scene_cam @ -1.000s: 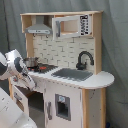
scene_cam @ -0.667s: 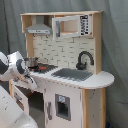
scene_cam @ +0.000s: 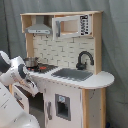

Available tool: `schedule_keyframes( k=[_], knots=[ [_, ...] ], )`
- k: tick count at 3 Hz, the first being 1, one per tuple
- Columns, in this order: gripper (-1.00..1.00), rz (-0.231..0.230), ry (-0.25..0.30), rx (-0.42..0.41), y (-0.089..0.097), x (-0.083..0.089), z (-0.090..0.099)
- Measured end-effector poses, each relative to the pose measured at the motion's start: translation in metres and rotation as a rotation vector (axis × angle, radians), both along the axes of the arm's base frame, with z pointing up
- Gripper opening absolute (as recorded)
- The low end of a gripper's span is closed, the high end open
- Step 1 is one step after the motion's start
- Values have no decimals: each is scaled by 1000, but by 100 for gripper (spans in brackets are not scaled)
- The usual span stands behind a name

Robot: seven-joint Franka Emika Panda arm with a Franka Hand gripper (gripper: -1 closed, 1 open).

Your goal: Play with the kitchen

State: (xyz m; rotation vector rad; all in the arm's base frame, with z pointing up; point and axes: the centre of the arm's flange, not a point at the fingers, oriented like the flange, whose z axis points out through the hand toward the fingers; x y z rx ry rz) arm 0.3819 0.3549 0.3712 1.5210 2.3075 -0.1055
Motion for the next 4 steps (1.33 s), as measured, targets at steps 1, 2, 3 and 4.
schedule_keyframes(
  k=[1, 2, 3, 4],
  knots=[
    [-100, -10, 12, -11, -2, 6, -17],
    [-100, -44, 27, -11, 0, 6, -35],
    [-100, -64, 24, 11, 4, 8, -50],
    [-100, -96, 28, 31, 4, 12, -65]
  ],
)
